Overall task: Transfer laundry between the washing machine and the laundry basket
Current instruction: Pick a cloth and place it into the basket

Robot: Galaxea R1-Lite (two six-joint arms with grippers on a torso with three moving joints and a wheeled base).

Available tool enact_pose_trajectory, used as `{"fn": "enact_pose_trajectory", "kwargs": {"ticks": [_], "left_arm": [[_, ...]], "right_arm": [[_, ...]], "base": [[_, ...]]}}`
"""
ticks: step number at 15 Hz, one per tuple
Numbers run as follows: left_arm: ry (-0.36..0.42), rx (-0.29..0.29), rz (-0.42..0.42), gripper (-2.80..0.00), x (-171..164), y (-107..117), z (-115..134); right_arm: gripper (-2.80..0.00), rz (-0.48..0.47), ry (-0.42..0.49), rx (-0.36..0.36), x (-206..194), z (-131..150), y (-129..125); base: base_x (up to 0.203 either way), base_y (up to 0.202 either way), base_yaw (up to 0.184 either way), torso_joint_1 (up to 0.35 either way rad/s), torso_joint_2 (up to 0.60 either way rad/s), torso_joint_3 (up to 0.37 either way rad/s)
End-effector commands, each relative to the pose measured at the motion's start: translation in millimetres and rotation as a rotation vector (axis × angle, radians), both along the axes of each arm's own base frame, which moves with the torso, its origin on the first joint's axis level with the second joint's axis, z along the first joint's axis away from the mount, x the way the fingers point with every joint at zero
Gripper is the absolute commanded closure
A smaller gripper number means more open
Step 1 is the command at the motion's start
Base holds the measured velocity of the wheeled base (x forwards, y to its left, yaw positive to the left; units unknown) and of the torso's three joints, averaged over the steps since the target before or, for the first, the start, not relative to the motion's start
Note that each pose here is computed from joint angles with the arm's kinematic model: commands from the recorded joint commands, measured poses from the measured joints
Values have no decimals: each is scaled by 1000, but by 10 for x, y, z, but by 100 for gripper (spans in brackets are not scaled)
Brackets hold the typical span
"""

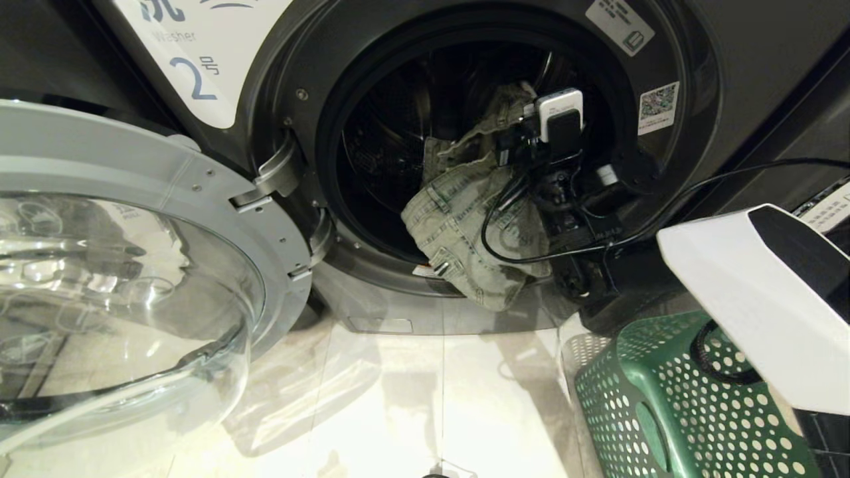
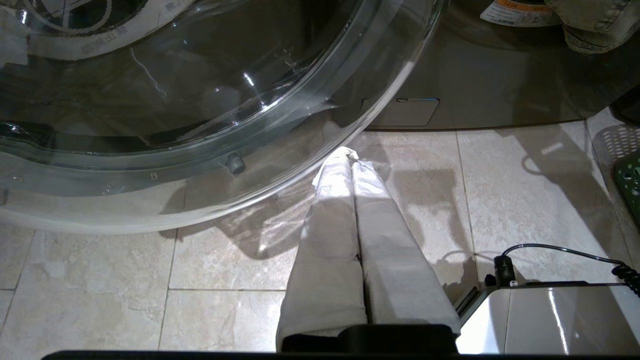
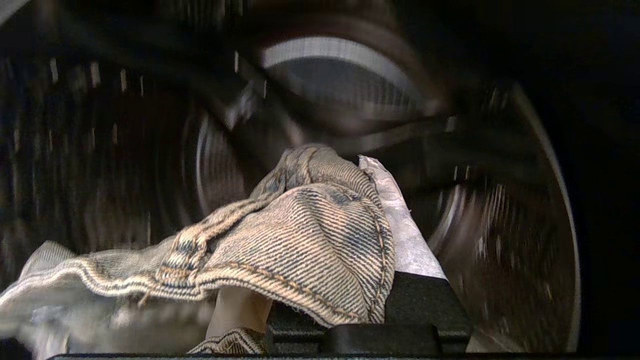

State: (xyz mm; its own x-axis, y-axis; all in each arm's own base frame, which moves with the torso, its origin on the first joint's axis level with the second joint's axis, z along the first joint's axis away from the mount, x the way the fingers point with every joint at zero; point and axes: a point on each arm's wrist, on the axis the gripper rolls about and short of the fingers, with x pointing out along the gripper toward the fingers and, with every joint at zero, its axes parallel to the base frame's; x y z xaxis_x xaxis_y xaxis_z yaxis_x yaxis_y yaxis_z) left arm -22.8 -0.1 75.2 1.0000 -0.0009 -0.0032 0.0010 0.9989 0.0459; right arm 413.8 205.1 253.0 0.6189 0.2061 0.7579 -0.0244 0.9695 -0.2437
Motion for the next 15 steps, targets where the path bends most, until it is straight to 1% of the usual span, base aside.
{"fn": "enact_pose_trajectory", "kwargs": {"ticks": [1,2,4,5,7,10,12,15], "left_arm": [[1,0,1,0,1,0,0],[1,0,1,0,1,0,0],[1,0,1,0,1,0,0],[1,0,1,0,1,0,0],[1,0,1,0,1,0,0],[1,0,1,0,1,0,0],[1,0,1,0,1,0,0],[1,0,1,0,1,0,0]], "right_arm": [[0,8,-49,15,103,-116,132],[0,10,-76,17,122,-111,160],[0,32,-113,-13,136,-112,183],[0,35,-132,-9,137,-81,185],[0,42,-139,-15,139,-82,193],[0,38,-107,-22,155,-135,195],[0,37,-43,-47,189,-175,183],[0,35,-32,-56,212,-157,166]], "base": [[0,0,0,0,0,0],[0,0,0,0,0,0],[0,0,0,0,0,0],[0,0,0,0,0,0],[0,0,0,0,0,0],[0,0,0,0,0,0],[0,0,0,0,0,0],[0,0,0,0,0,0]]}}
